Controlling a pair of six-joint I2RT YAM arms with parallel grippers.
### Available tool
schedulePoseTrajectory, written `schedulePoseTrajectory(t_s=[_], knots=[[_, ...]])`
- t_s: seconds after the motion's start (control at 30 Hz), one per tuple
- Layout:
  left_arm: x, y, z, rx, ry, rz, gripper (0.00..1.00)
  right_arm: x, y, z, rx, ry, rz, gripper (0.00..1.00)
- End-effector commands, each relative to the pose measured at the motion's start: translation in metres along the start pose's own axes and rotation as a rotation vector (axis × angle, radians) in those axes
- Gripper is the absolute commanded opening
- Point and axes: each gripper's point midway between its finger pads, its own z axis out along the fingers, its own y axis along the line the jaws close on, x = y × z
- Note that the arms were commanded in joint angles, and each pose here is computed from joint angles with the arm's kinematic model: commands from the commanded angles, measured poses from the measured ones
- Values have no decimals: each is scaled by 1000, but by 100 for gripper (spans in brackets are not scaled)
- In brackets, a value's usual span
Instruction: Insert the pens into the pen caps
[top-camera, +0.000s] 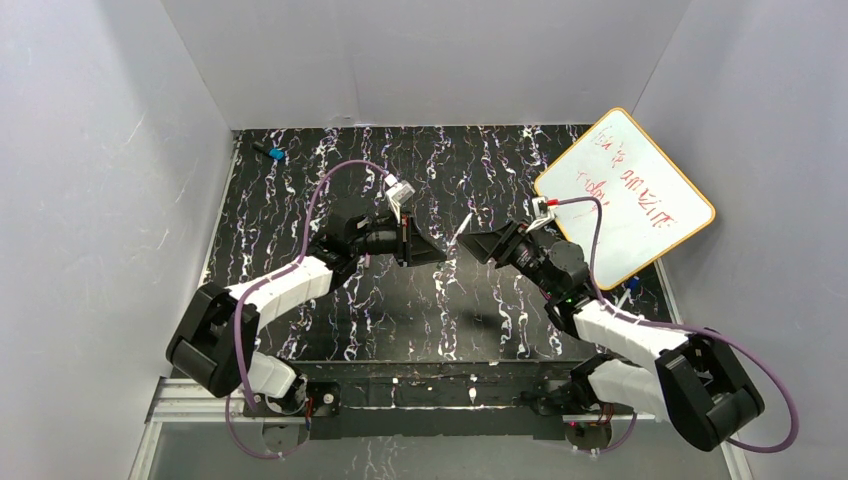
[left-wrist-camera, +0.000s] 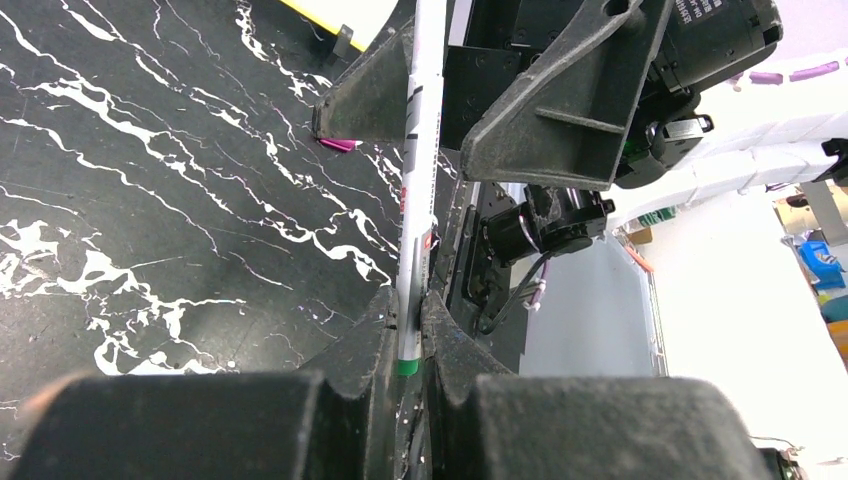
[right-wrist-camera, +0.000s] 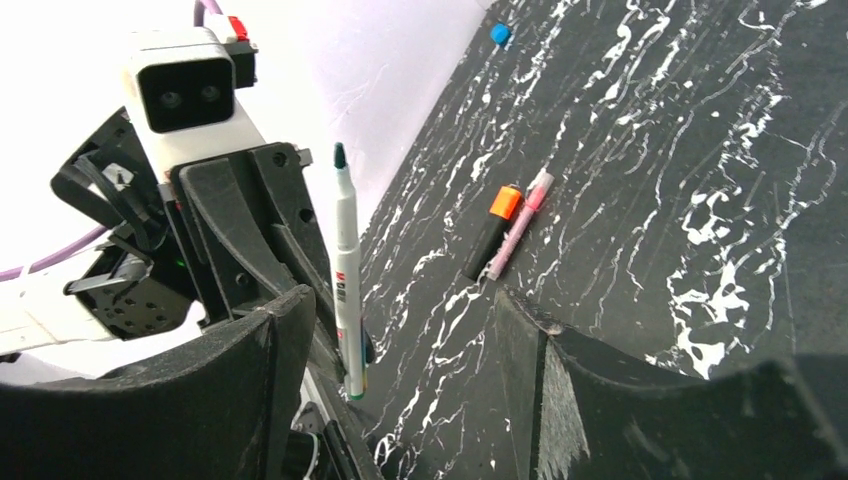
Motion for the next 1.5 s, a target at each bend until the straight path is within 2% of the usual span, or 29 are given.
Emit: schedulePoseTrajectory(t_s=[0.0, 0.1, 0.13, 0.23, 0.33, 0.37, 0.43, 0.47, 0.53, 0.6, 0.73, 0.83, 0.9, 0.93, 1.03, 1.07, 1.17, 1.23, 1.33, 1.47], knots=[[-11, -12, 0, 52, -9, 28, 0, -26, 40, 8, -153, -74, -37, 73], [-9, -11, 1, 52, -5, 25, 0, -28, 43, 12, -166, -73, -40, 72], [-7, -11, 1, 55, -1, 20, 0, -28, 43, 15, -168, -66, -33, 67], [-7, -10, 2, 58, -1, 18, 0, -25, 42, 20, -168, -43, -14, 58], [-8, -11, 2, 60, -4, 20, 0, -19, 41, 24, -176, -11, 6, 41], [-8, -11, 2, 62, -3, 21, 0, -17, 42, 25, -184, -2, 12, 32], [-8, -12, 2, 65, -2, 22, 0, -15, 40, 28, -185, 12, 26, 3], [-8, -12, 2, 69, 1, 20, 0, -14, 40, 29, -185, 19, 31, 1], [-5, -15, 3, 82, 13, 12, 3, -12, 41, 31, -191, 35, 38, 1], [-1, -18, 5, 105, 37, 5, 28, -12, 42, 33, -198, 41, 40, 1], [10, -21, 14, 127, 71, 7, 42, -15, 44, 39, -211, 37, 39, 1], [15, -24, 21, 136, 85, 12, 43, -16, 48, 43, -227, 35, 41, 1], [15, -23, 23, 135, 86, 15, 40, -17, 49, 44, -238, 33, 43, 1], [15, -23, 22, 136, 85, 19, 35, -17, 50, 45, -239, 34, 45, 1], [16, -22, 22, 127, 81, 25, 4, -16, 50, 45, -241, 38, 45, 1], [17, -20, 21, 117, 80, 27, 0, -15, 50, 45, -241, 40, 46, 1], [18, -17, 21, 100, 84, 25, 0, -12, 49, 44, -237, 50, 48, 1], [19, -15, 21, 86, 86, 22, 18, -10, 47, 42, -231, 56, 52, 1], [19, -13, 22, 75, 90, 25, 32, -8, 45, 40, -221, 65, 54, 1], [17, -12, 20, 62, 94, 33, 35, -5, 44, 37, -212, 76, 48, 1]])
